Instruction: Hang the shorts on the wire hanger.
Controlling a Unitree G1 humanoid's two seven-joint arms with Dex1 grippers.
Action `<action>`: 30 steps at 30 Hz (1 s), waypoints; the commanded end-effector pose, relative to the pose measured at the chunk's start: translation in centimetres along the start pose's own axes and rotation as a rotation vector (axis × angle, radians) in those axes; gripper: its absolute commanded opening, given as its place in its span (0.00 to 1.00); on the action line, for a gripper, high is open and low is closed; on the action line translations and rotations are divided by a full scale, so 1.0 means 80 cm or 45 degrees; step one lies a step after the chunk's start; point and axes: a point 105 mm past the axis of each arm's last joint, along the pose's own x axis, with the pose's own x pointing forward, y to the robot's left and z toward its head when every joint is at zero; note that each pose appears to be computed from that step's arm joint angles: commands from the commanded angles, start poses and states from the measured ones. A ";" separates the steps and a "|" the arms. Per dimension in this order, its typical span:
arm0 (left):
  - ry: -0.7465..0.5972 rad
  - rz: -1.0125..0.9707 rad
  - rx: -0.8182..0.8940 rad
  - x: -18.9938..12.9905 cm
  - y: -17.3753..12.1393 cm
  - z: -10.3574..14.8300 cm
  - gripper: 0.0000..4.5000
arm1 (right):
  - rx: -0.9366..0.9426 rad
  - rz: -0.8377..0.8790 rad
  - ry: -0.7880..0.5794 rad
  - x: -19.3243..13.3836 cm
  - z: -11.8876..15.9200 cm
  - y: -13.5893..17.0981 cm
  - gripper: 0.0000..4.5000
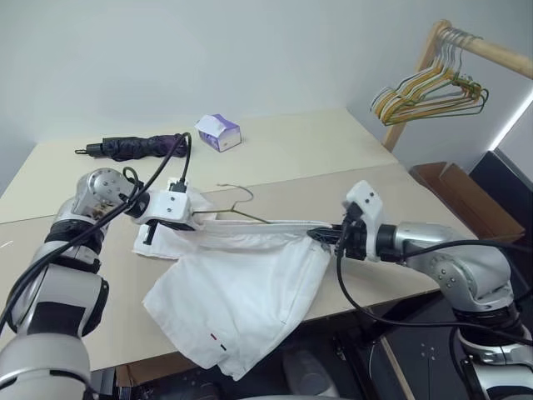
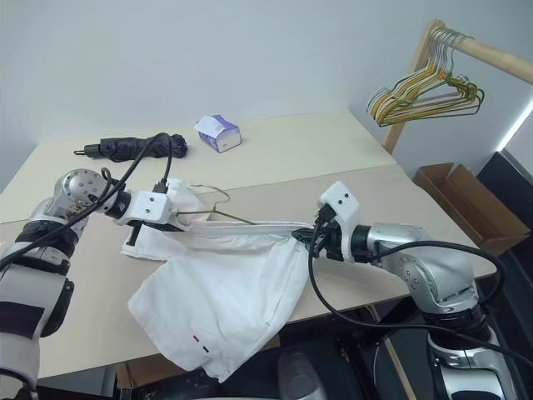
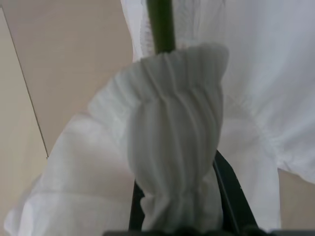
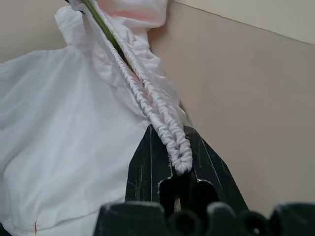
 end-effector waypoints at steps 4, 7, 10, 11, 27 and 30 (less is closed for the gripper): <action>0.018 0.046 -0.059 -0.002 0.007 -0.005 0.00 | -0.149 -0.019 -0.061 -0.010 0.029 0.003 0.50; -0.018 0.073 -0.070 0.000 0.013 0.001 0.00 | -0.168 -0.024 -0.057 -0.015 0.032 0.003 0.73; -0.063 0.094 -0.076 -0.001 0.019 0.009 0.00 | -0.205 -0.024 -0.056 -0.021 0.044 0.002 0.96; -0.084 0.108 -0.072 -0.003 0.024 0.014 0.00 | -0.226 -0.011 -0.050 -0.021 0.054 0.003 0.99; -0.263 0.163 0.045 -0.017 0.056 0.066 0.00 | -0.395 -0.026 0.480 0.047 0.066 -0.037 0.93; -0.267 0.160 0.047 -0.018 0.054 0.066 0.00 | -0.420 0.007 0.475 0.051 0.070 -0.036 0.81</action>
